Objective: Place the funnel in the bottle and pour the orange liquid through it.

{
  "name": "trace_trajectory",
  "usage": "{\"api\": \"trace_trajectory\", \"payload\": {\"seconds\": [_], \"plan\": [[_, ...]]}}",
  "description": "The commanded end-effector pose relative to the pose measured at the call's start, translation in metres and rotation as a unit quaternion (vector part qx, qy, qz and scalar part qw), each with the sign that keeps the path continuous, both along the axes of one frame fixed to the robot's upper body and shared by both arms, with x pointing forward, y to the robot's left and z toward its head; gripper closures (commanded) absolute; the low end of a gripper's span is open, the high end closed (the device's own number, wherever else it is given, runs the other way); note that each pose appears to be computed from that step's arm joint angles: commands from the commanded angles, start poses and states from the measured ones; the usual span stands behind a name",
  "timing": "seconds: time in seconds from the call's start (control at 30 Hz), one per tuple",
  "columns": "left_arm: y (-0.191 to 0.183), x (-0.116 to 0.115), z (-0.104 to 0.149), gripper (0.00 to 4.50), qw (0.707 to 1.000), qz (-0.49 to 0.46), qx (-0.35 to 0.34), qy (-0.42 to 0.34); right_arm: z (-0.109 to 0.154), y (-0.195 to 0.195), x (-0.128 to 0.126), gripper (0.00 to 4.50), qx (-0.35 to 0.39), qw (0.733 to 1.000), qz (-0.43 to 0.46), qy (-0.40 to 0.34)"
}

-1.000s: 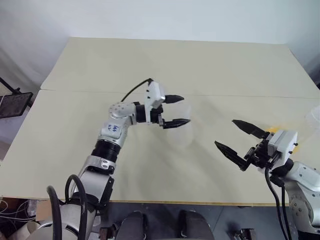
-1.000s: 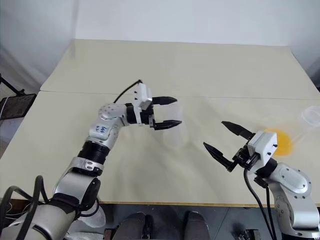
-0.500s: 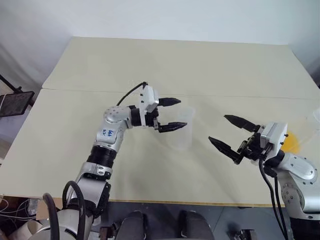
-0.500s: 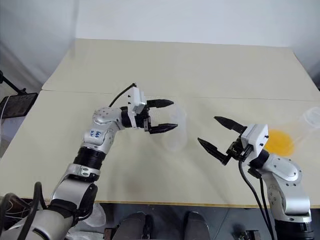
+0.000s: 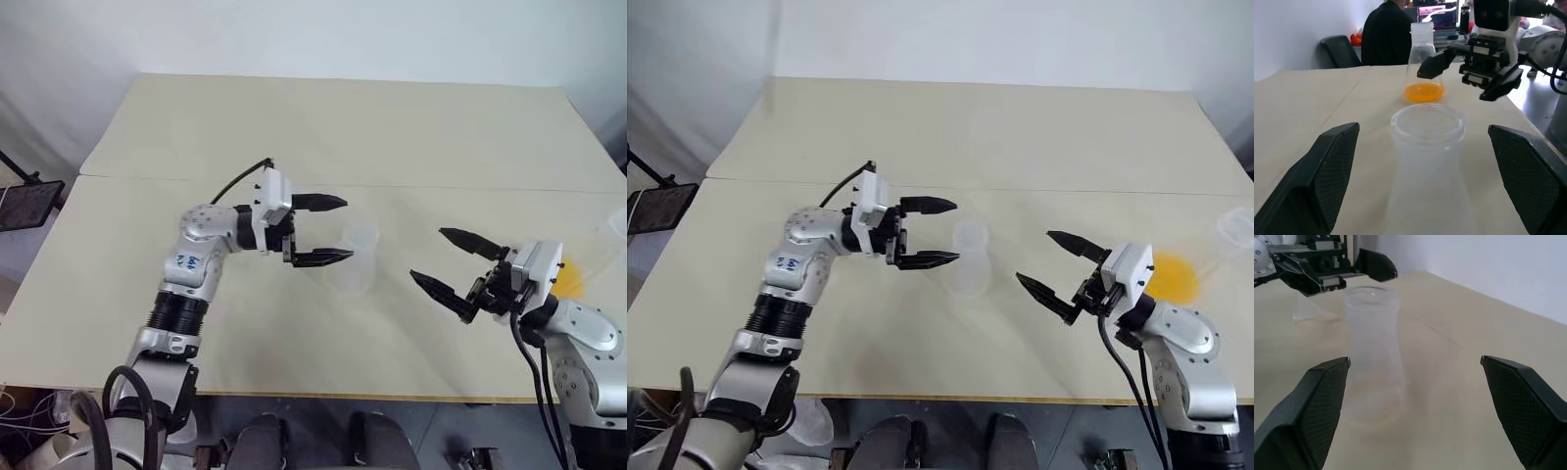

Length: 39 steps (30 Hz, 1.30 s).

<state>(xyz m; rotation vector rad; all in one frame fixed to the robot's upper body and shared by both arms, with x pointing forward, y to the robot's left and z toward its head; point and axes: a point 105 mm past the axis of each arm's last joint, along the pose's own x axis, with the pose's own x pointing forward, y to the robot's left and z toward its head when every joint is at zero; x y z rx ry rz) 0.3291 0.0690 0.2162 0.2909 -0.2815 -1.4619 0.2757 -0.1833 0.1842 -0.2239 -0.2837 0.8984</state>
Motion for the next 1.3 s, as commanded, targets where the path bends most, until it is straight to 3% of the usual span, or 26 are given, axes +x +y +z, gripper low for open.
{"api": "trace_trajectory", "payload": {"seconds": [0.03, 0.13, 0.3, 0.37, 0.5, 0.63, 0.77, 0.87, 1.03, 1.3], "plan": [[0.027, 0.001, 0.028, 0.01, 0.996, 0.048, -0.022, -0.066, 0.009, 0.0, 0.002, 0.0, -0.008, 1.0, 0.023, -0.014], [0.056, 0.003, 0.041, 0.01, 0.99, 0.109, -0.03, -0.082, 0.011, 0.003, 0.007, 0.0, -0.011, 0.999, 0.045, -0.016], [0.118, -0.011, 0.029, 0.01, 0.975, 0.213, -0.016, -0.054, 0.015, 0.018, 0.012, 0.0, -0.017, 0.994, 0.107, -0.015], [0.151, -0.028, 0.018, 0.01, 0.957, 0.286, -0.031, -0.035, 0.015, 0.026, 0.013, 0.0, -0.031, 0.99, 0.14, -0.011], [0.179, -0.068, -0.012, 0.01, 0.922, 0.384, -0.049, -0.006, 0.014, 0.028, 0.013, 0.0, -0.044, 0.985, 0.169, -0.004], [0.211, -0.114, -0.044, 0.01, 0.862, 0.501, -0.071, 0.027, 0.007, 0.029, 0.011, 0.0, -0.059, 0.979, 0.195, 0.018], [0.232, -0.153, -0.068, 0.01, 0.809, 0.578, -0.089, 0.059, 0.002, 0.033, 0.009, 0.0, -0.068, 0.973, 0.216, 0.032], [0.231, -0.173, -0.085, 0.01, 0.791, 0.6, -0.084, 0.085, 0.002, 0.034, 0.011, 0.0, -0.069, 0.971, 0.225, 0.036], [0.215, -0.165, -0.088, 0.01, 0.792, 0.594, -0.105, 0.095, 0.002, 0.032, 0.013, 0.0, -0.072, 0.971, 0.226, 0.037], [0.15, -0.102, -0.099, 0.01, 0.838, 0.517, -0.119, 0.129, -0.001, 0.022, 0.011, 0.0, -0.078, 0.976, 0.199, 0.039]]}}
